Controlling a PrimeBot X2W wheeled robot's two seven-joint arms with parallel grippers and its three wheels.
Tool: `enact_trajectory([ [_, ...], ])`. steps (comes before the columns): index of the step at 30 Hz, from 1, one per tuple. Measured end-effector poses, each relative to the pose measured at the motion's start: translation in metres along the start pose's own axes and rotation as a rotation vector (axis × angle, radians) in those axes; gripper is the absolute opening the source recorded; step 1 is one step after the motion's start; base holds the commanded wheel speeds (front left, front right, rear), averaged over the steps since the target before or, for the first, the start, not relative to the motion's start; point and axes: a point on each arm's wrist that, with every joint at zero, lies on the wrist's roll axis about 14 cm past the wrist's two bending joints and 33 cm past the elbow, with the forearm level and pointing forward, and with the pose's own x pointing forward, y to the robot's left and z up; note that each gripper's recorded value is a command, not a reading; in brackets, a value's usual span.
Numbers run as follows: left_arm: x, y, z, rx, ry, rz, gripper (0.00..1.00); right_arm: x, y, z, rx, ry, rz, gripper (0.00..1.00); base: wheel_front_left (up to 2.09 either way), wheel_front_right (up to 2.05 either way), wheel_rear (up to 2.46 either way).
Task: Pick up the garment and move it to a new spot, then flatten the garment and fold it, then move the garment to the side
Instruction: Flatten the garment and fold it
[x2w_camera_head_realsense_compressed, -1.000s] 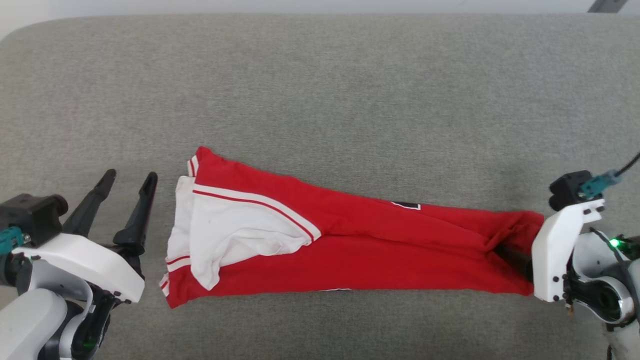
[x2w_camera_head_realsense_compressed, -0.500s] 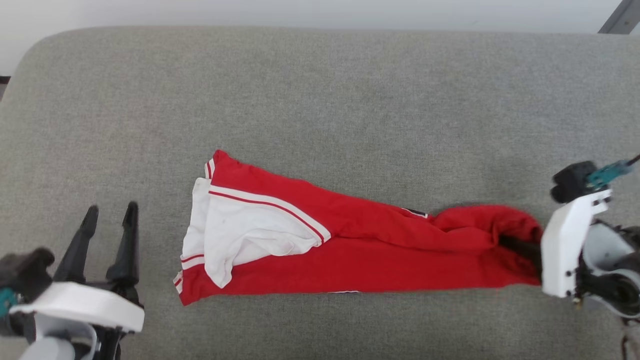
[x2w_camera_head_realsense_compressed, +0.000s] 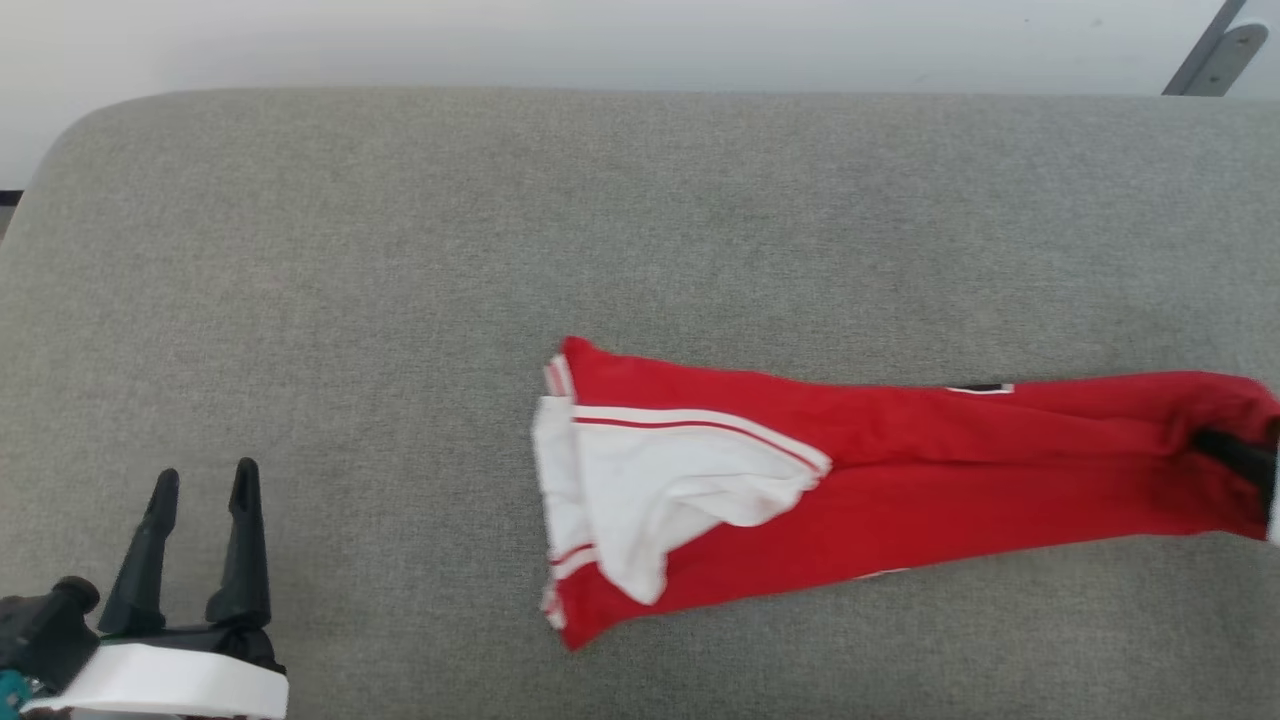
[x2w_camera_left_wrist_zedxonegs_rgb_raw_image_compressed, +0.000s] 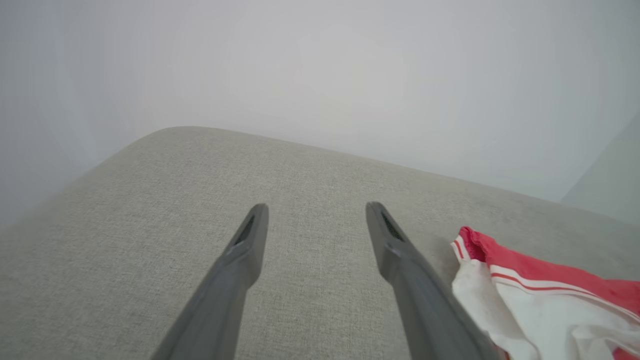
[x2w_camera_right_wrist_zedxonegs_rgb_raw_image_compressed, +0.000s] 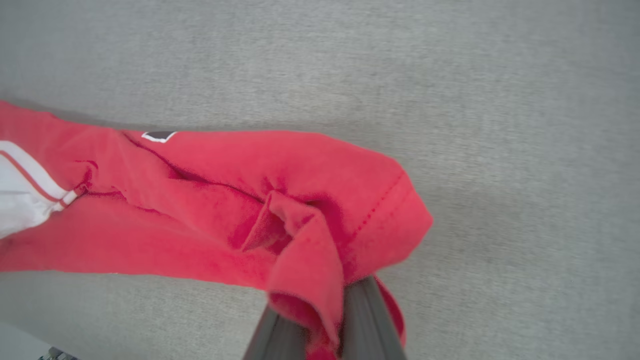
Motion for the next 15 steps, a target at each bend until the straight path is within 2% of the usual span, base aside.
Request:
enact_trajectory([
  [8, -0.001, -0.015, -0.005, -0.023, -0.018, -0.019, 1.0, -0.017, -0.047, -0.001, 0.02, -0.001, -0.159, 0.0, 0.0, 0.0, 0.0],
  [11, -0.001, -0.019, -0.005, -0.031, -0.025, -0.024, 1.0, -0.018, -0.039, 0.0, 0.021, -0.008, -0.136, 0.0, 0.0, 0.0, 0.0],
  [15, -0.004, -0.021, -0.003, -0.034, -0.037, -0.019, 1.0, -0.02, -0.012, 0.003, -0.037, -0.015, -0.074, 0.0, 0.0, 0.0, 0.0],
])
